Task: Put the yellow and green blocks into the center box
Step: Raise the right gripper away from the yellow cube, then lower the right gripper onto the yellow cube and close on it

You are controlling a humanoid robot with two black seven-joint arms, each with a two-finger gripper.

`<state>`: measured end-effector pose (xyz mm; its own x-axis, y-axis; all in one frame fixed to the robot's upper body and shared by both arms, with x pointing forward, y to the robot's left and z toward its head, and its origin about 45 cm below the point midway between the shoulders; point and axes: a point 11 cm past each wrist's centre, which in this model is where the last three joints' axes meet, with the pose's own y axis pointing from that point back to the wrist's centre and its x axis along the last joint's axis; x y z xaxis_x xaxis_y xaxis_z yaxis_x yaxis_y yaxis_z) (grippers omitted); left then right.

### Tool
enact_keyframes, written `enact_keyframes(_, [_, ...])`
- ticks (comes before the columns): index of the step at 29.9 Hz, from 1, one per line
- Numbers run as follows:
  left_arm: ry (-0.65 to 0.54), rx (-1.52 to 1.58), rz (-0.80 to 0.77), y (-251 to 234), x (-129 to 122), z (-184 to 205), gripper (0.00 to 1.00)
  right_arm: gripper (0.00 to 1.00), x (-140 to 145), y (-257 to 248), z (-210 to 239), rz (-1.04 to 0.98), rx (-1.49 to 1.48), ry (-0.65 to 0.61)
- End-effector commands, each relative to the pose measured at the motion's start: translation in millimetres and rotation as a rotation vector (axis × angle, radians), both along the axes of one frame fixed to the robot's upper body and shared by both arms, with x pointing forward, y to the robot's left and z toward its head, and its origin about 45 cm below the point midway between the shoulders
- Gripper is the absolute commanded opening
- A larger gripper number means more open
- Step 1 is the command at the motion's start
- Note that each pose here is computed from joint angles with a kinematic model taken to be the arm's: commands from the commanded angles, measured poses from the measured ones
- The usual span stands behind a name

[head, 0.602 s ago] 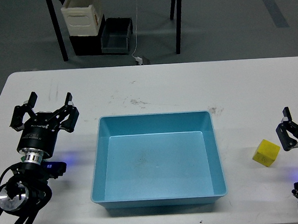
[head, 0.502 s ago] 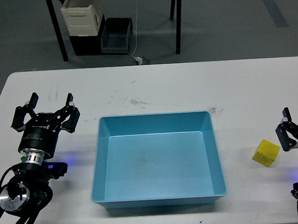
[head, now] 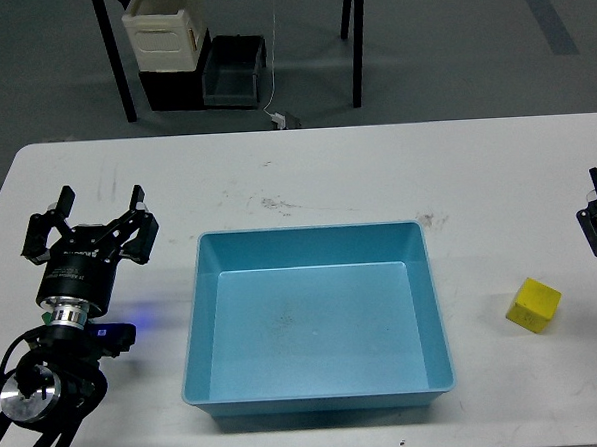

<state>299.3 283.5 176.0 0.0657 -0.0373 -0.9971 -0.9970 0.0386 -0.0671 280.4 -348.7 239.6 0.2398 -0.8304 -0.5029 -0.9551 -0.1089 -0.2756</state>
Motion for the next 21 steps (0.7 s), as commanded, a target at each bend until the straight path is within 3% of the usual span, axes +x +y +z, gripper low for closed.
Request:
enact_keyframes(1, [0.003,-0.003,0.002,-0.1,-1.0,-1.4,1.00,1.00,20.9,-2.5,28.7,-0.020,-0.448,-0.069])
enact_keyframes(7, [0.003,-0.010,0.002,-2.7,-0.6,-1.5,1.00,1.00,43.8,-11.8,56.6,0.165,-1.341,-0.143])
enact_keyframes(11, [0.004,-0.013,0.003,-3.3,-0.6,-2.1,1.00,1.00,44.2,-9.0,70.9,0.404,-1.592,-0.313])
enact_keyframes(15, [0.003,-0.013,0.002,-3.5,-0.2,-1.7,1.00,0.99,39.2,-29.7,66.3,0.582,-1.855,-0.237])
enact_keyframes(21, [0.003,-0.015,0.003,-4.2,0.2,-1.8,1.00,0.98,35.9,-48.6,46.7,0.848,-2.404,-0.293])
